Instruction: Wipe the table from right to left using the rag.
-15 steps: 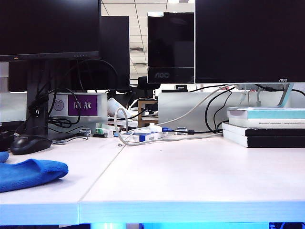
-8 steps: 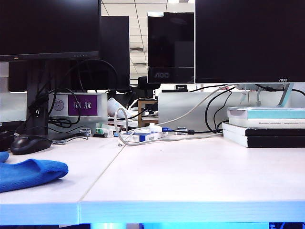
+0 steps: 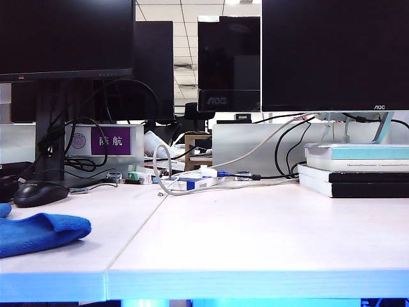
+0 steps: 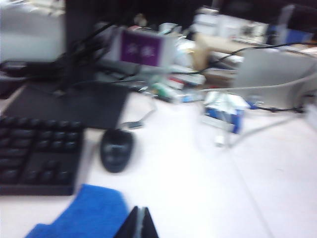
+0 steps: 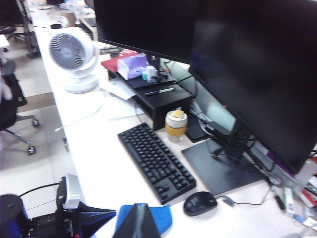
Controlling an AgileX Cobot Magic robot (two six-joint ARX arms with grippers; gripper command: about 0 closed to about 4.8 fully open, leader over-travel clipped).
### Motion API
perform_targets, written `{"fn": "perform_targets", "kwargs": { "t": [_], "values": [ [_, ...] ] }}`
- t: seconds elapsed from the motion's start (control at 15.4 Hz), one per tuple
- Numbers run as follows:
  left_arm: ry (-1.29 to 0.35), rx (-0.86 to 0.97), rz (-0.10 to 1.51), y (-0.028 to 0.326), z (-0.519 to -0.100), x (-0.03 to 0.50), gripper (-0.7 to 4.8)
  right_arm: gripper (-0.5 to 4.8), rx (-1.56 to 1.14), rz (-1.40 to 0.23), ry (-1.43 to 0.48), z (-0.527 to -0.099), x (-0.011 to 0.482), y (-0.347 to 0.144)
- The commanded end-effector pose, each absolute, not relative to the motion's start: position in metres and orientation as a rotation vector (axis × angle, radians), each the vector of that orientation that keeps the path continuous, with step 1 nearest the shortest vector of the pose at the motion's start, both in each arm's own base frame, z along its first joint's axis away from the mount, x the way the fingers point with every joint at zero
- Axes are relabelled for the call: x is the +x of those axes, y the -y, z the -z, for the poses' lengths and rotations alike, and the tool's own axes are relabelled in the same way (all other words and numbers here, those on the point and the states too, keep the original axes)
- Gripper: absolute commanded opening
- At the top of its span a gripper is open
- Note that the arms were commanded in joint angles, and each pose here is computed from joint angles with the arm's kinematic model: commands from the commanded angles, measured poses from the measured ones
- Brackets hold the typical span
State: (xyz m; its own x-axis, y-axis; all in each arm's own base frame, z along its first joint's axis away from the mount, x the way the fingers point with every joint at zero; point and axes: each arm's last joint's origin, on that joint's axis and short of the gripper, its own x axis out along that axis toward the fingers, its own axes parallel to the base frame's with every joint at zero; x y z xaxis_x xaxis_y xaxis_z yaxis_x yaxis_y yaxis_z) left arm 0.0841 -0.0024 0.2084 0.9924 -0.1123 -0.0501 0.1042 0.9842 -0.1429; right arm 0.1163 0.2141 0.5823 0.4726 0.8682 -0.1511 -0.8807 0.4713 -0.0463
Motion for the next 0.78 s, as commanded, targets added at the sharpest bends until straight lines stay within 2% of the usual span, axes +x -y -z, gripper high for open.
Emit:
{"fn": "perform_targets", "kwargs": {
  "t": [0.06,0.45,0.78],
  "values": [
    [-0.053,-0.147,0.085,0.002,-0.194,0.09,-0.05,-0.06,-0.154,-1.013,-0.073,-0.585,0.116,-0.209],
    [-0.136,-0.159,0.037,0.0,-0.16,0.097,-0.05,-0.05,-0.209,-0.867,-0.056,-0.585,0.123,-0.206],
    [-0.154,-0.095,0.04,0.0,-0.152,0.098,-0.05,-0.05,-0.218,-0.718,-0.058,-0.585,0.126,-0.203]
  ]
}}
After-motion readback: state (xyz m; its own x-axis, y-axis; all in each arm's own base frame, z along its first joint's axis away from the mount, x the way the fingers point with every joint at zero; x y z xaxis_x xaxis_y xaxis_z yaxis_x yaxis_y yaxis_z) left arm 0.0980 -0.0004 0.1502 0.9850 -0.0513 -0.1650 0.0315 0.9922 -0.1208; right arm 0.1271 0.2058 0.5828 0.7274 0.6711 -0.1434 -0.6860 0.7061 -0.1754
